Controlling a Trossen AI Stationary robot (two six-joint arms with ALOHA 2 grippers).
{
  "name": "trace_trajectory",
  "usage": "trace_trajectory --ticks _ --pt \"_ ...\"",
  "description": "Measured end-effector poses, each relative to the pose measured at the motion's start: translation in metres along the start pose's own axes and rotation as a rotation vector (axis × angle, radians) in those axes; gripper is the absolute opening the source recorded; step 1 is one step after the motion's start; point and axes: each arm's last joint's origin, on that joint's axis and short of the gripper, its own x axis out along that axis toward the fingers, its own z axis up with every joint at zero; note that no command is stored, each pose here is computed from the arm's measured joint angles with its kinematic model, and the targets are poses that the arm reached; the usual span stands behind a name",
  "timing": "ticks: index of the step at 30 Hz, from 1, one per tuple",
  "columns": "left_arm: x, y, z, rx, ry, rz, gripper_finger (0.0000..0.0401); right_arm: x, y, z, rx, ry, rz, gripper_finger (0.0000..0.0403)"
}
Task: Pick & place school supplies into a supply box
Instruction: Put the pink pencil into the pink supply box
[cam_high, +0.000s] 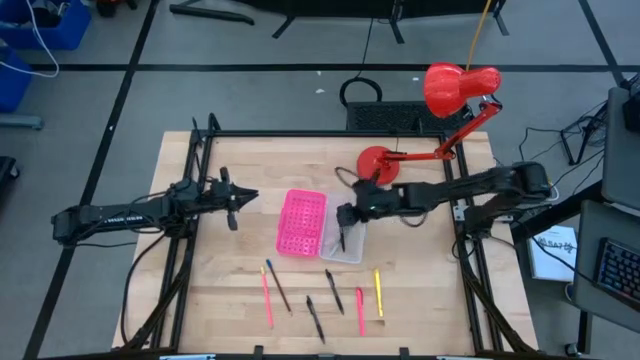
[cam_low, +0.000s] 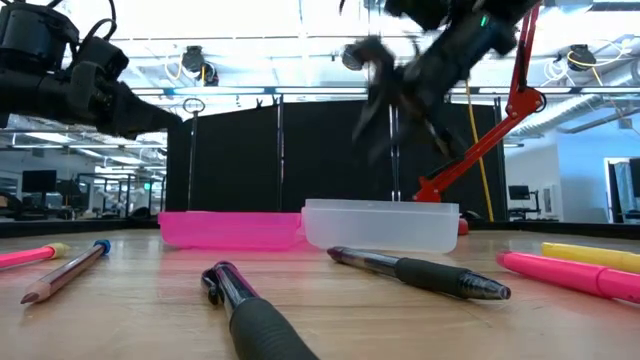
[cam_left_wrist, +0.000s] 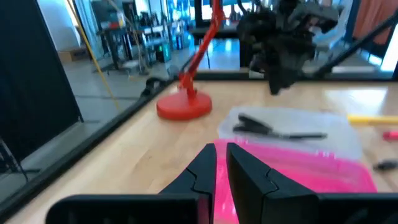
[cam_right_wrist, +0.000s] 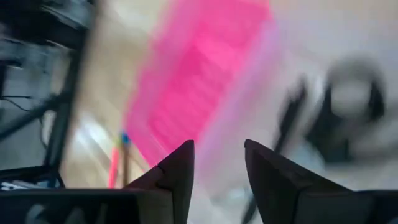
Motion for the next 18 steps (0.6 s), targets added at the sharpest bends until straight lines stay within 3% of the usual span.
trace_trajectory --ticks 5,10,14,18 --pt "0.000 0.000 0.006 -0.016 -0.064 -0.021 0.0047 -0.056 0.022 0.008 -0.405 -0.213 0.109 0.0122" --pt "0.000 0.000 0.006 -0.044 -0.062 -0.028 0.0047 -0.098 0.032 0.003 -0.702 -0.401 0.077 0.0066" --pt "0.000 -0.001 0.005 -0.095 -0.055 -0.034 0.0047 -0.111 0.033 -0.010 -0.970 -0.435 0.090 0.0008" --pt "0.000 -0.001 0.003 -0.170 -0.032 -0.035 0.0047 -0.108 0.020 -0.028 -1.073 -0.510 0.165 0.0015"
